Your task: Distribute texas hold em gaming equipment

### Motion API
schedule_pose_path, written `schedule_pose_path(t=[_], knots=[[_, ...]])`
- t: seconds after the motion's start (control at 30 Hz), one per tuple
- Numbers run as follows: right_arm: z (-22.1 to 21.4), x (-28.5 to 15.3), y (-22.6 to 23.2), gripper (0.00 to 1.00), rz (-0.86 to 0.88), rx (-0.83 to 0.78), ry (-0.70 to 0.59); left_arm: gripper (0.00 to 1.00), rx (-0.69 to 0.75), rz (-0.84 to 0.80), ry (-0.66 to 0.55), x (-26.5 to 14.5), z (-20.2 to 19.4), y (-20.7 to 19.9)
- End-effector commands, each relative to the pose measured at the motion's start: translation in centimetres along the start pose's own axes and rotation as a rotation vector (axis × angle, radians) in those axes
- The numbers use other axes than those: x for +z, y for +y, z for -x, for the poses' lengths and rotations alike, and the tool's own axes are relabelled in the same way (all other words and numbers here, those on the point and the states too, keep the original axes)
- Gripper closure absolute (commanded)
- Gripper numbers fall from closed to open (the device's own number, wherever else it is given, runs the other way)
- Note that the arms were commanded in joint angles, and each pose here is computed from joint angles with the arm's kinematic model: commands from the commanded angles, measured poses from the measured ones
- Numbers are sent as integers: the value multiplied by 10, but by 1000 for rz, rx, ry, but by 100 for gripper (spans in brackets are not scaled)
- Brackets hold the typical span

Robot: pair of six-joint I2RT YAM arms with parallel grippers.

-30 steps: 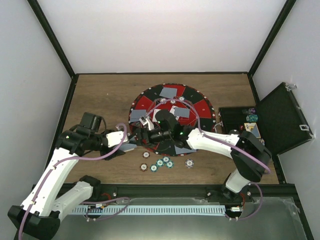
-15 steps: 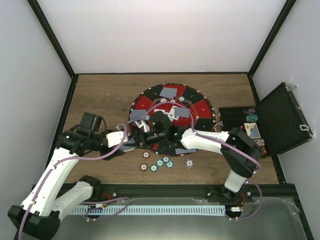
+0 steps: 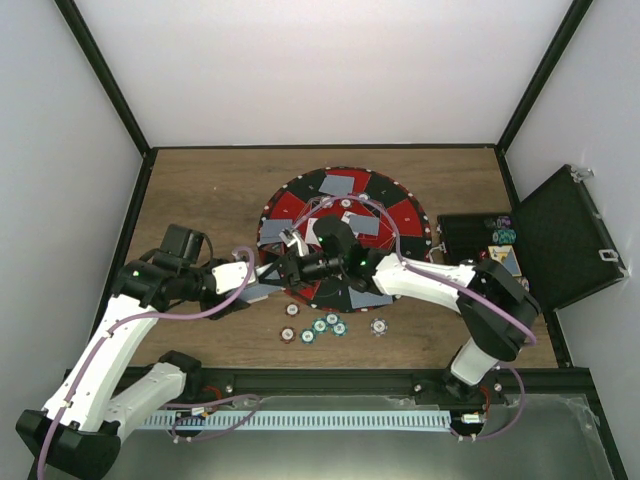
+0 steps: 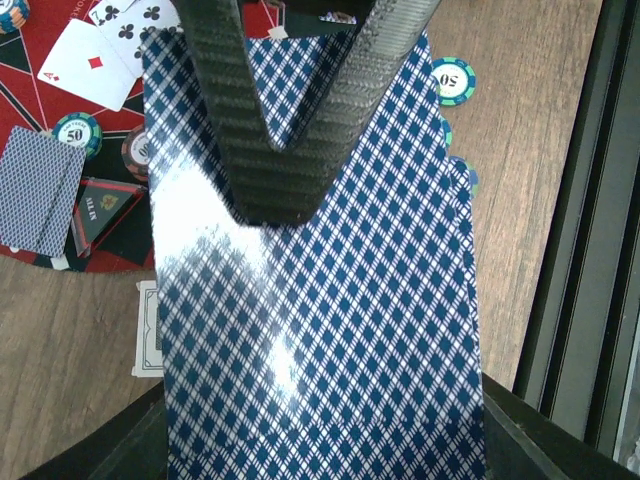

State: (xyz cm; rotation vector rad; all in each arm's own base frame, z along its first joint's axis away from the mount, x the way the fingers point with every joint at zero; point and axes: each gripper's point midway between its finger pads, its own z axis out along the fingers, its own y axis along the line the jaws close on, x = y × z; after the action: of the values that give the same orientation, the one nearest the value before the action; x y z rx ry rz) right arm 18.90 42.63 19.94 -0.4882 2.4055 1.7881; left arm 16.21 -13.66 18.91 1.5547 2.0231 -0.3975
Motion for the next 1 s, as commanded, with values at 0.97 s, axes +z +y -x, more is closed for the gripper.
schedule_pose_path(t=[0.97], knots=[[77,-168,-86,99,-273,55,-311,91,-21,8,96,39,-33,13]])
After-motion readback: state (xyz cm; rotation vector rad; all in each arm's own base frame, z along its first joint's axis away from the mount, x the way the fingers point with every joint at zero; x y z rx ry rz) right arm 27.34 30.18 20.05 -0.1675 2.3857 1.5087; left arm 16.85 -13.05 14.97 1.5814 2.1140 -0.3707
